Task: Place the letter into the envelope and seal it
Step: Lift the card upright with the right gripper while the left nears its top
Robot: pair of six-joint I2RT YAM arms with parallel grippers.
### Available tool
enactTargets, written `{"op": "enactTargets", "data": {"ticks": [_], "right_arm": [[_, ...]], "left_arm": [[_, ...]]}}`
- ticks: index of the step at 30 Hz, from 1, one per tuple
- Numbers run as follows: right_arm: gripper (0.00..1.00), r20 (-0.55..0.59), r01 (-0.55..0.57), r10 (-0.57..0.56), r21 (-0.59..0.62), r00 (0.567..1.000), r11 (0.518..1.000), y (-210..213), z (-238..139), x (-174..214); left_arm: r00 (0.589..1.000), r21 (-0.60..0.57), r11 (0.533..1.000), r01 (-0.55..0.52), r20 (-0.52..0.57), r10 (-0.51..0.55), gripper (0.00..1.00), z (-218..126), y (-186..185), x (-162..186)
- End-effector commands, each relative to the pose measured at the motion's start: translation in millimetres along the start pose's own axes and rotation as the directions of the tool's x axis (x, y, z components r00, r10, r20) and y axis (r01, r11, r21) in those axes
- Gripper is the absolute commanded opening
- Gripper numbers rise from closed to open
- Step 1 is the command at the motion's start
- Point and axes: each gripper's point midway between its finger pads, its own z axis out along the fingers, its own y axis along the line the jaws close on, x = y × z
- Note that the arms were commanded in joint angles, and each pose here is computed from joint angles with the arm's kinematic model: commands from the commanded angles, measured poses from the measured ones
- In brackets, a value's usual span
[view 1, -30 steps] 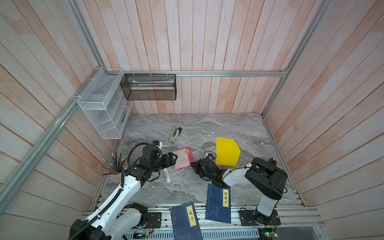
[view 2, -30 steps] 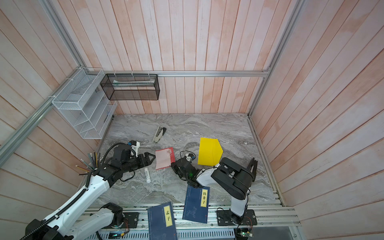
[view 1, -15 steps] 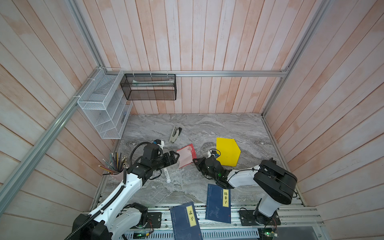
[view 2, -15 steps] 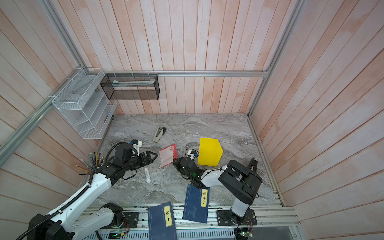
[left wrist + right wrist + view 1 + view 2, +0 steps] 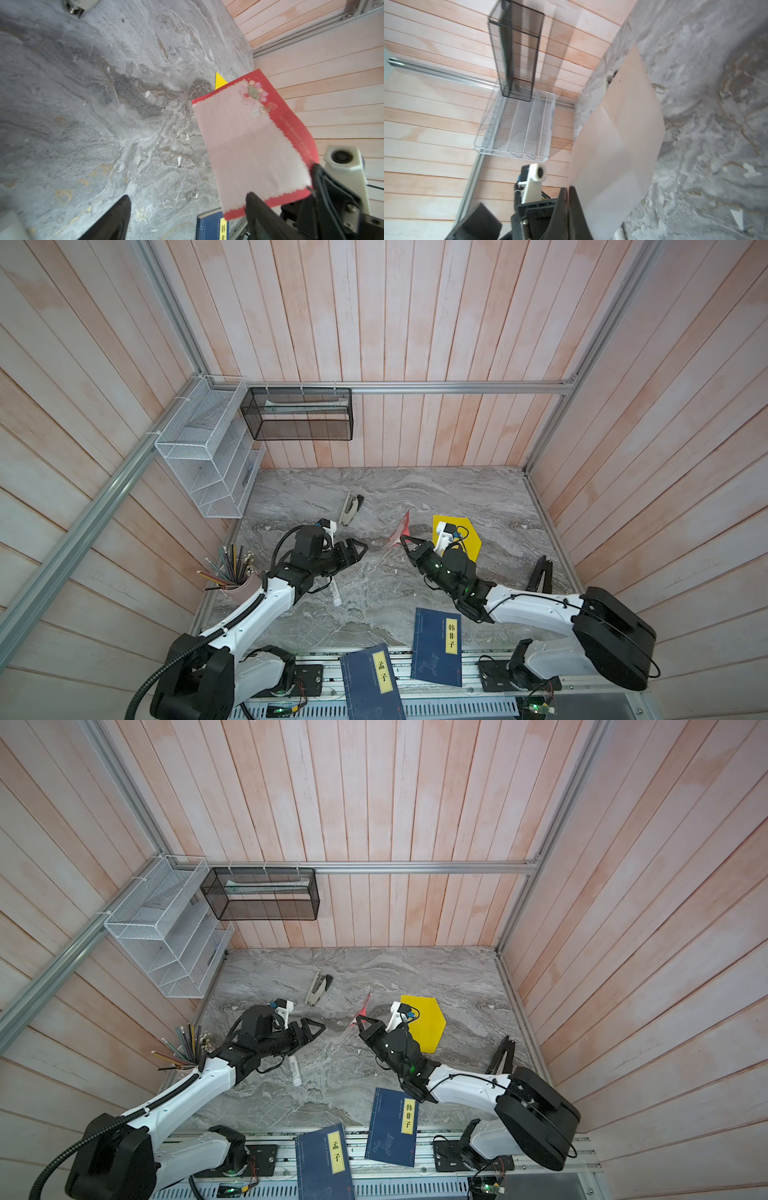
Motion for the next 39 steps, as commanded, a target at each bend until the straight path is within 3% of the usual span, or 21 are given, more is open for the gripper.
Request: {"op": "enactTargets", "data": {"ticks": [1, 7, 12, 21, 30, 39], "right_arm": [[0.0, 0.049, 0.1, -0.1, 0.004, 0.994, 0.995, 10, -14, -21], [0.0, 0.162, 0.16, -0.148, -0.061, 0.976, 0.985, 47, -40, -54], [0.0, 0.176, 0.195, -0.171, -0.134, 0.969, 0.972, 66, -48, -64], [0.0, 0.086, 0.212, -0.195, -0.292, 0.977, 0.933, 95, -51, -50], [0.0, -0.027, 0.168, -0.189, -0.351, 0.982, 0.921, 101, -53, -32], [0.0, -0.109, 0.074, -0.121, -0.366, 0.987, 0.928, 84, -56, -20]], "left_arm": [[1.0, 0.153, 0.988, 0.026, -0.005, -0.026, 0.88, 9, -24, -3], [0.993, 0.362, 0.925, 0.115, -0.027, -0.113, 0.88, 16, -54, -8], [0.984, 0.492, 0.853, 0.172, -0.053, -0.168, 0.88, 20, -83, -14], [0.968, 0.615, 0.749, 0.248, -0.118, -0.223, 0.87, 33, -108, -25], [0.968, 0.707, 0.665, 0.241, -0.125, -0.217, 0.83, 32, -129, -40], [0.975, 0.744, 0.637, 0.201, -0.092, -0.2, 0.83, 30, -146, -54]]}}
